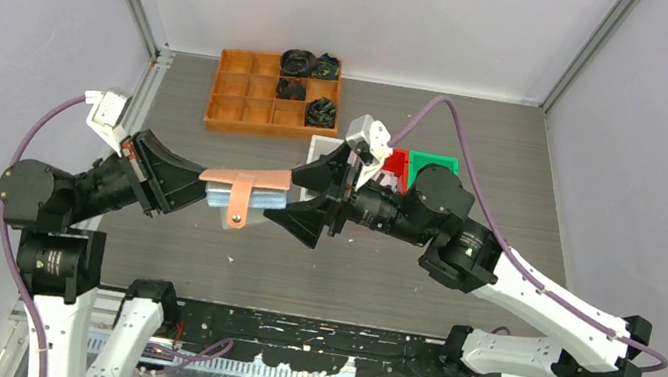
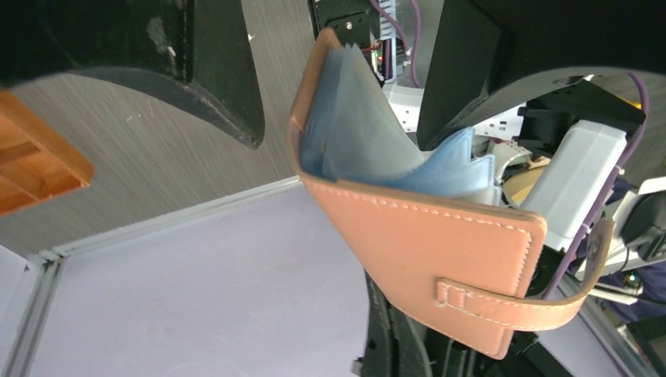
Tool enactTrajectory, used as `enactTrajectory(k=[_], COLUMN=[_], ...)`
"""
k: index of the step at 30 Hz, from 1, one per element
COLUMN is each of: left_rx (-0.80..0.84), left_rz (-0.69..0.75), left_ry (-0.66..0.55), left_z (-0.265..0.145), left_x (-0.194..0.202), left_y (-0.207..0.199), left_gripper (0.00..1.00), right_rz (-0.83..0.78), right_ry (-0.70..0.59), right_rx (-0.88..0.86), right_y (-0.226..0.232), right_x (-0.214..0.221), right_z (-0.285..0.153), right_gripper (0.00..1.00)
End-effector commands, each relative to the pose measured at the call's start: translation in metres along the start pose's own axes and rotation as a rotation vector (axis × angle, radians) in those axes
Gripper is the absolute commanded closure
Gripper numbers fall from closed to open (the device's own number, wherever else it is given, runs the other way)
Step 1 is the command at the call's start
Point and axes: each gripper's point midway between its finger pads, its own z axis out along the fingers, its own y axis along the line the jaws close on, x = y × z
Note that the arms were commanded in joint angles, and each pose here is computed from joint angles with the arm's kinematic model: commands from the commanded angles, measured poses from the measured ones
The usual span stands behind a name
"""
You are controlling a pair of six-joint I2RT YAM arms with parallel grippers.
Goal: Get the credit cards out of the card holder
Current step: Open the card holder at the center of the board.
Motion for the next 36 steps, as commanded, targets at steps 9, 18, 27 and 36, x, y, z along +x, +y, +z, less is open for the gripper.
enactTrajectory(k=[9, 18, 27, 36], left_rx=[0.041, 0.066, 0.036, 0.007], left_rz=[-0.131, -0.122, 0.2, 0.274], left_ry=[0.111, 0.164, 0.071, 0.021], left_z=[-0.001, -0.007, -0.016, -0.011], left_x=[0.007, 0.023, 0.03, 0.015], left_y=[-0.012, -0.012, -0.017, -0.008], left_gripper=[1.0, 1.0, 0.29, 0.44], right_rz=[-0.185, -0.037, 0.138, 0.234], right_ry=[-0.108, -0.173, -0.109, -0.026], right_rx=[-0.125, -0.154, -0.173, -0.238], right_y=[0.022, 0.034, 0.035, 0.046], right_x=[-0.051, -0.068, -0.049, -0.032], right_z=[0.021, 0.022, 0.035, 0.039], right_gripper=[0.35, 0.65, 0.99, 0.99])
